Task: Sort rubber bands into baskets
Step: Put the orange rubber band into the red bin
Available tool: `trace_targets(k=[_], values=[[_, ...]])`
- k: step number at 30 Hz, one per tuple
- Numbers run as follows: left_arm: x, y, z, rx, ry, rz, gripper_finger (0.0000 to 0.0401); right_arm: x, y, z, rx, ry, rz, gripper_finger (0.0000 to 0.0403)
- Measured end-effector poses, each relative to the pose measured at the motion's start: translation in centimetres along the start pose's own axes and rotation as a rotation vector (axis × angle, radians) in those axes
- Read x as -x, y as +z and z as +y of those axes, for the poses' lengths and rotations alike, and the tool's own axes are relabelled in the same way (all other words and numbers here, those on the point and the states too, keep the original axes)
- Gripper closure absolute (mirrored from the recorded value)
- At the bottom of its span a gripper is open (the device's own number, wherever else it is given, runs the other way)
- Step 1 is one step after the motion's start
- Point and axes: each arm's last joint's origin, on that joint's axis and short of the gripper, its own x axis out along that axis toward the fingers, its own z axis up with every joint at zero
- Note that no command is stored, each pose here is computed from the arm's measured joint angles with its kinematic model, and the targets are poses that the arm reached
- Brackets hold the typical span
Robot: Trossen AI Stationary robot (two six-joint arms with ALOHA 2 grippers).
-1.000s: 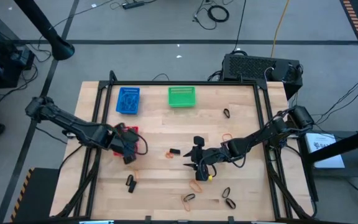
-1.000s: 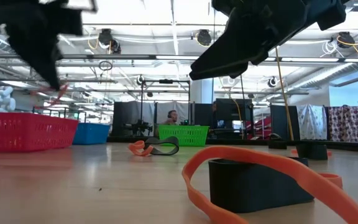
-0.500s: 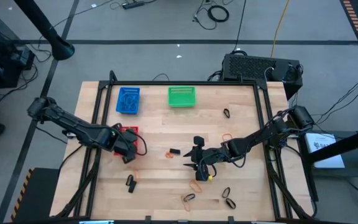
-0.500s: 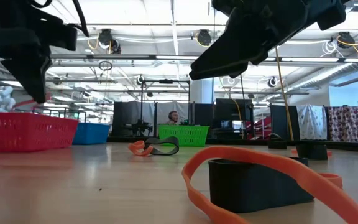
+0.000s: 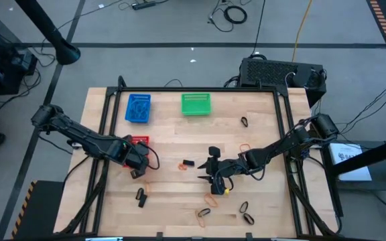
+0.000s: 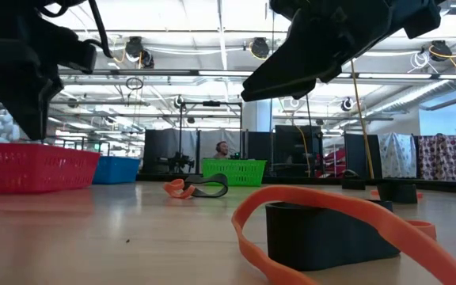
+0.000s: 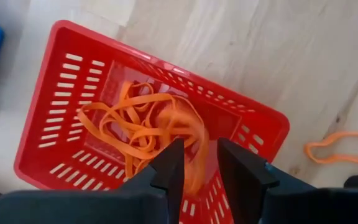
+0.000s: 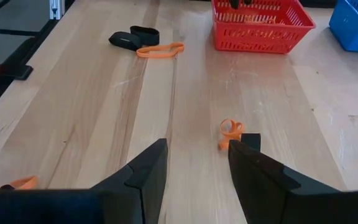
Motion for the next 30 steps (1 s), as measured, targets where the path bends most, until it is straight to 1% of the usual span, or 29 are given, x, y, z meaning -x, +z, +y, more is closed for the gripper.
trace_targets(k=[8,11,14,16,18,20,22,24,26,28,30], values=[[0.0,0.0,0.0,-0.026,0.003,0.002,0.0296,0.0,0.0,0.0,0.003,0.000,0.000,0.0238],[0.0,0.3,-0.3,-0.050,-0.028,-0.028,0.0296,0.0,0.0,0.0,0.006,0.000,0.000,0.0238],[0.1,1.1,-1.0,-0.096,-0.102,-0.116,0.0296,0.0,0.0,0.0,0.021,0.000,0.000,0.0238],[0.3,1.8,-1.7,-0.139,-0.164,-0.201,0.0296,0.0,0.0,0.0,0.022,0.000,0.000,0.0238],[0.7,2.7,-2.4,-0.184,-0.211,-0.309,0.0296,0.0,0.0,0.0,0.023,0.000,0.000,0.0238],[1.2,3.6,-3.0,-0.216,-0.235,-0.440,0.0296,0.0,0.0,0.0,0.032,0.000,0.000,0.0238],[1.7,4.5,-3.6,-0.222,-0.249,-0.565,0.0296,0.0,0.0,0.0,0.042,0.000,0.003,0.0238],[1.8,5.4,-4.3,-0.241,-0.274,-0.655,0.0296,0.0,-0.1,0.0,0.051,-0.002,0.014,0.0238],[1.6,6.0,-5.1,-0.281,-0.295,-0.703,0.0296,0.2,-0.4,-0.1,0.050,-0.004,0.048,0.0238],[1.0,6.5,-5.9,-0.314,-0.330,-0.725,0.0296,0.6,-0.5,0.1,0.015,0.007,0.080,0.0238],[0.1,6.7,-6.7,-0.350,-0.365,-0.710,0.0296,0.8,-0.6,0.4,-0.037,0.060,0.102,0.0238]])
